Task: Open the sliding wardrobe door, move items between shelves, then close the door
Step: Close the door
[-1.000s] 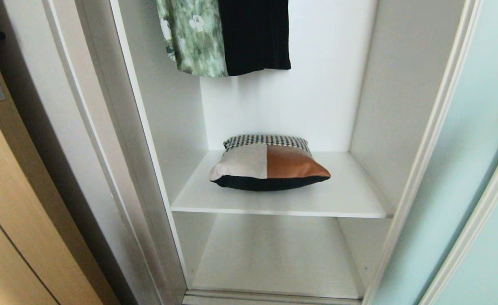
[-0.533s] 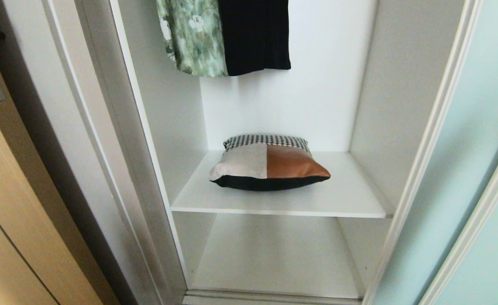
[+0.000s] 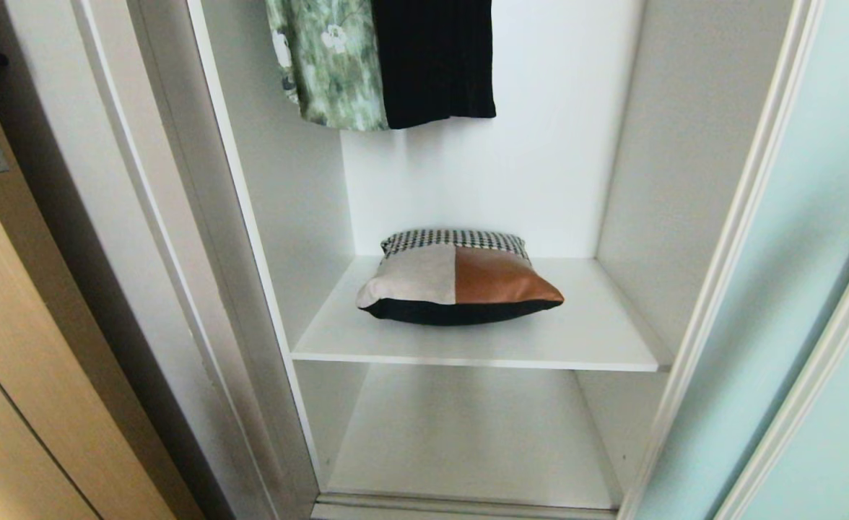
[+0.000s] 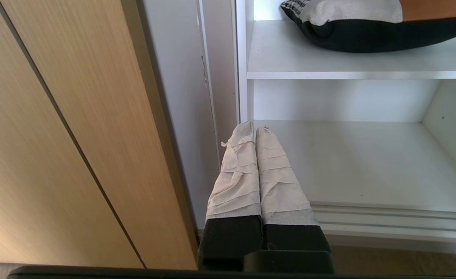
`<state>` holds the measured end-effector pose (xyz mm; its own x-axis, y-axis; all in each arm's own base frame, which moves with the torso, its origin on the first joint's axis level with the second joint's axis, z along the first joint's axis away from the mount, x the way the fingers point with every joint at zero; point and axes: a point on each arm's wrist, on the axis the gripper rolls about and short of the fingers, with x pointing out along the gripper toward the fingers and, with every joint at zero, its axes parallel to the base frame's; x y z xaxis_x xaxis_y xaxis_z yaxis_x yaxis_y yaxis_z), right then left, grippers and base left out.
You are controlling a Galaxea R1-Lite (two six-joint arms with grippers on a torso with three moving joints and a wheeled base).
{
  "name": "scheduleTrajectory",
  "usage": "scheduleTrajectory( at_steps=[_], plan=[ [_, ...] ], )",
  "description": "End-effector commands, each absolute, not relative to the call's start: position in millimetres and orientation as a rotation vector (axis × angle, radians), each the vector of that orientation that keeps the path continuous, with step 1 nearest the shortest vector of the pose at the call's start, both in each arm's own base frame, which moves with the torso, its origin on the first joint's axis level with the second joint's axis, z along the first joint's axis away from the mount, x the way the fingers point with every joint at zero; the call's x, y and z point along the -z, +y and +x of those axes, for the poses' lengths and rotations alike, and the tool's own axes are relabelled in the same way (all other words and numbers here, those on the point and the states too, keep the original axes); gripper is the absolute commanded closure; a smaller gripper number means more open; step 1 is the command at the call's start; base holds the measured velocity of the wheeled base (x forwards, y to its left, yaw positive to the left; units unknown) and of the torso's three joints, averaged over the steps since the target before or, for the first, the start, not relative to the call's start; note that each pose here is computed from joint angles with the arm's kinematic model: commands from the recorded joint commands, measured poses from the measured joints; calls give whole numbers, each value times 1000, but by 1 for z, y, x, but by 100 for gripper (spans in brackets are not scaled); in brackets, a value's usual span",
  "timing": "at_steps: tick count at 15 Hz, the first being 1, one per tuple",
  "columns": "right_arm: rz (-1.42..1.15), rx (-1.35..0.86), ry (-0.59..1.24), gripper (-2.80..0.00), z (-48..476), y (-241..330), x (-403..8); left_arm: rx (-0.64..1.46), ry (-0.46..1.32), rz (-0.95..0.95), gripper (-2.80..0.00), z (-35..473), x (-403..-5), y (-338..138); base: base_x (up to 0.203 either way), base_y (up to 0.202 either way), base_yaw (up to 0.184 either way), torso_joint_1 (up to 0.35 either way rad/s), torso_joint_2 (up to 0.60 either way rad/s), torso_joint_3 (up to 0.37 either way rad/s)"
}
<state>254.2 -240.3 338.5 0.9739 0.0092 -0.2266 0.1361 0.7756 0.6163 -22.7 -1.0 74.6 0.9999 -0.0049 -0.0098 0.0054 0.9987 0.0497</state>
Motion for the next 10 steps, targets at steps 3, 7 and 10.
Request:
scheduleTrajectory(
  at_steps=[3, 7, 10],
  plan=[
    [706, 68, 236, 0, 264, -249, -328, 5, 13, 50, 0, -22, -74, -1, 0, 0, 0, 0, 0, 0],
    [701, 68, 251, 0, 277, -240, -326, 5, 12, 50, 0, -22, -74, -1, 0, 0, 0, 0, 0, 0],
    [694, 48, 257, 0, 283, -234, -326, 5, 13, 50, 0, -22, -74, -1, 0, 0, 0, 0, 0, 0]
  ],
)
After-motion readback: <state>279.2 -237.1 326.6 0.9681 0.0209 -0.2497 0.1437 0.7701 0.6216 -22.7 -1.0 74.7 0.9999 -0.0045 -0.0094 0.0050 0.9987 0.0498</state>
